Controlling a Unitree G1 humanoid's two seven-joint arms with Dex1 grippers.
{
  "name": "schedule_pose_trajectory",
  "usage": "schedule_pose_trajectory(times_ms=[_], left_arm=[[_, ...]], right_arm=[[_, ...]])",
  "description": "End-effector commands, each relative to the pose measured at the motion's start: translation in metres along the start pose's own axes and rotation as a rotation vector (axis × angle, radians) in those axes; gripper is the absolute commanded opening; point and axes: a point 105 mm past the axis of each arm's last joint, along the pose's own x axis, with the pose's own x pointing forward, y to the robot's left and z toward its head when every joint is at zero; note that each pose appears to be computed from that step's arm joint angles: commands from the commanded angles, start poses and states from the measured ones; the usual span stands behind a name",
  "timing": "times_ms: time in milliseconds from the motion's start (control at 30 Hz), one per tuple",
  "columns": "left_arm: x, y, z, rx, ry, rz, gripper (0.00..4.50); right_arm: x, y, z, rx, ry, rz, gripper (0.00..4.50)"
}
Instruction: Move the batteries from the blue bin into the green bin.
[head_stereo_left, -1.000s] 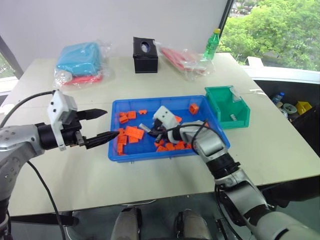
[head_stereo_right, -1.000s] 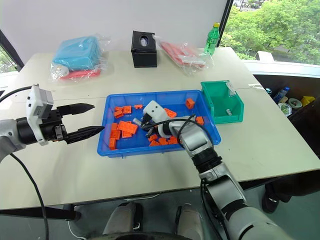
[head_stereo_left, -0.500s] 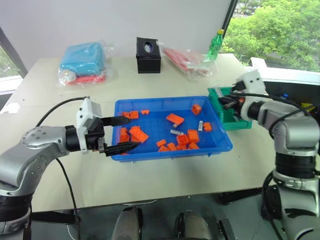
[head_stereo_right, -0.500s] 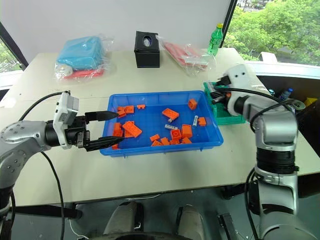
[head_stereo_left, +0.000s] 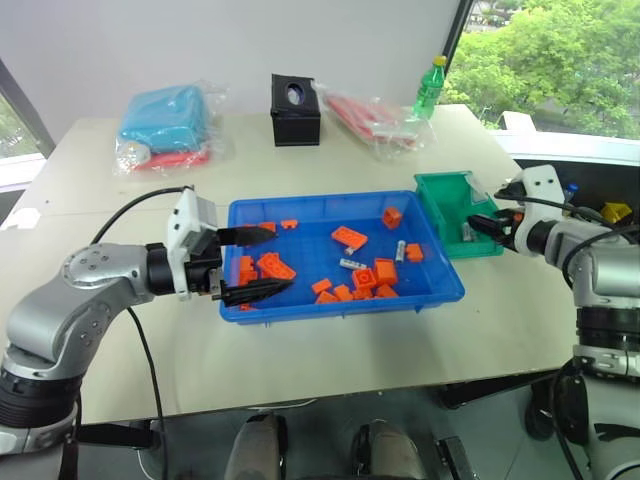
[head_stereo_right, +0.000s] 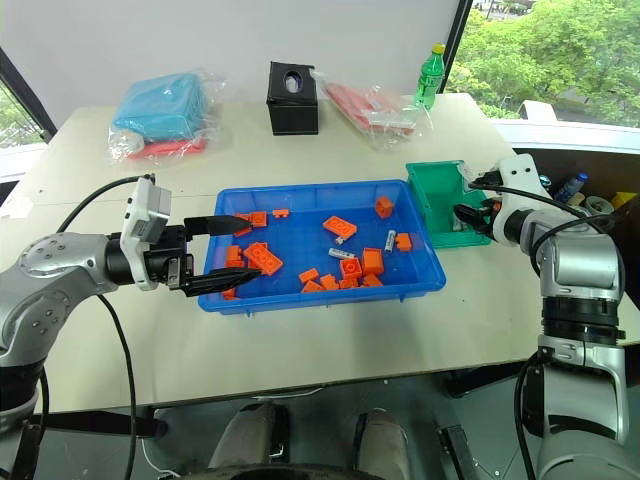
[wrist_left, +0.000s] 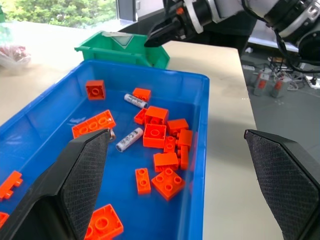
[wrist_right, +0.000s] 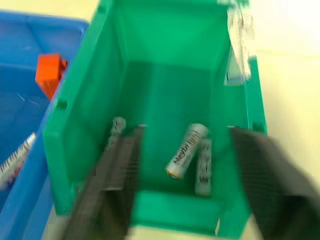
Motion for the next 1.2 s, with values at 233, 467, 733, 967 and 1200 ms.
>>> schedule_pose_trajectory(times_ms=[233, 467, 733, 967, 1200], left_arm=[[-0.003, -0.001, 0.01, 0.045, -0.02, 0.022, 4.5], [-0.001, 0.0, 0.011, 0.06, -0.014, 0.022, 4.5], [0.0, -0.001, 0.014, 0.071, -0.021, 0.04, 4.5], [-0.004, 0.001, 0.016, 0.078, -0.022, 0.07, 4.5], [-0.004, 0.001, 0.018, 0.082, -0.028, 0.081, 4.5]], right_arm=[[-0.019, 0.082, 0.053, -0.227, -0.125, 0.421, 3.99], [0.017, 0.153, 0.03, -0.348, 0.04, 0.58, 3.99], [0.04, 0.189, -0.004, -0.401, 0.192, 0.648, 3.99], [0.046, 0.194, -0.013, -0.422, 0.226, 0.659, 3.99], [0.054, 0.197, -0.023, -0.454, 0.25, 0.659, 3.99]])
